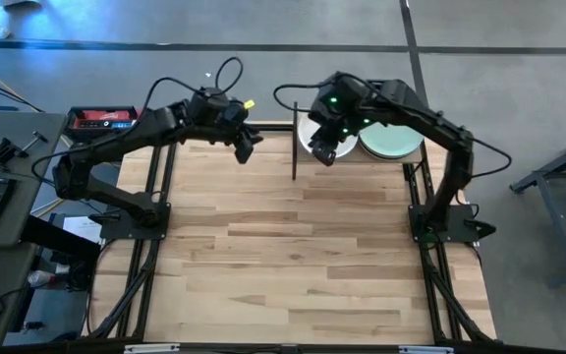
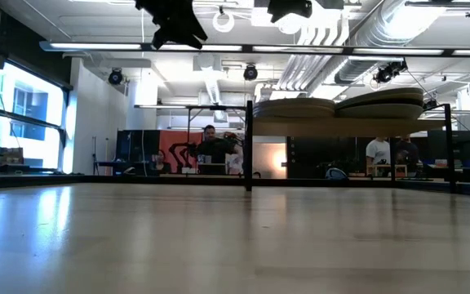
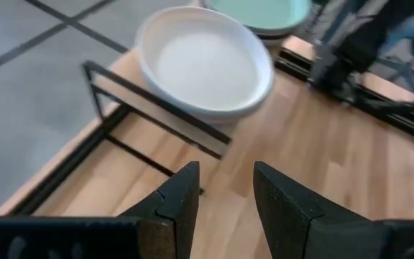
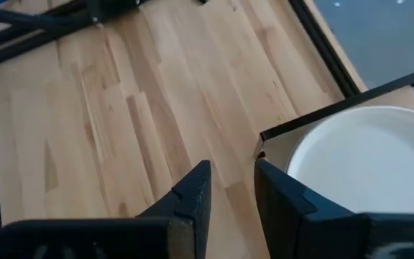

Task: Place and stack plates onto a shelf
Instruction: Return to Home Position

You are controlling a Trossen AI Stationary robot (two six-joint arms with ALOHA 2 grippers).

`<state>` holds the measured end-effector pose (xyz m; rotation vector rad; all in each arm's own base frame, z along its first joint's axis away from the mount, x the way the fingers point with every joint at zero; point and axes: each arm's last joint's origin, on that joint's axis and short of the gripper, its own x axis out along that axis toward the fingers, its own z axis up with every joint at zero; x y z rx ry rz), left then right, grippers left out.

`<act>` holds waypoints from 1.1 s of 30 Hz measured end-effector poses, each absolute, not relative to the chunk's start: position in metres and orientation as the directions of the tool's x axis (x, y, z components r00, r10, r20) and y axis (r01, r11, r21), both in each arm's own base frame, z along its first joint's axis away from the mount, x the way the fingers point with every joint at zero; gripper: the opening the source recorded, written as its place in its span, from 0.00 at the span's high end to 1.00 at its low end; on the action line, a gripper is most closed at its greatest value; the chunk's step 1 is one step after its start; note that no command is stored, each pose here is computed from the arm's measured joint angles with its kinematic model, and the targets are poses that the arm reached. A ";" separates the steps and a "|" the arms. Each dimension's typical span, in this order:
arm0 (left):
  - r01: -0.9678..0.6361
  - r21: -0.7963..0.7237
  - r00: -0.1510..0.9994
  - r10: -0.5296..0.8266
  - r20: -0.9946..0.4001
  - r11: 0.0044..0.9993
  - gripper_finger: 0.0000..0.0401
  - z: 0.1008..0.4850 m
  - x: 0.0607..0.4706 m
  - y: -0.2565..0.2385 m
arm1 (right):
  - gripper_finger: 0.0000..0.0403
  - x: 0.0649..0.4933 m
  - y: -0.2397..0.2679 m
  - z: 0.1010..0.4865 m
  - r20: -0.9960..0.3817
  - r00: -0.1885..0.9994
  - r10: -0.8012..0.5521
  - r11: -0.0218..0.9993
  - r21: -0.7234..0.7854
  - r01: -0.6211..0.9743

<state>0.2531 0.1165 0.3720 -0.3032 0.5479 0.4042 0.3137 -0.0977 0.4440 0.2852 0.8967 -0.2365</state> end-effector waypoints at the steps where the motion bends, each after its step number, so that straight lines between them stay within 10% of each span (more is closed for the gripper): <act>1: -0.429 -0.179 0.786 0.269 -0.556 0.885 0.70 0.372 0.254 0.114 | 0.79 0.309 -0.097 0.446 -0.788 0.609 -0.089 0.935 0.146 0.324; 33: -0.121 -0.204 0.987 0.095 -0.130 0.972 0.70 0.298 0.167 0.037 | 0.79 0.179 -0.053 0.331 -0.198 0.978 -0.063 0.962 0.250 0.112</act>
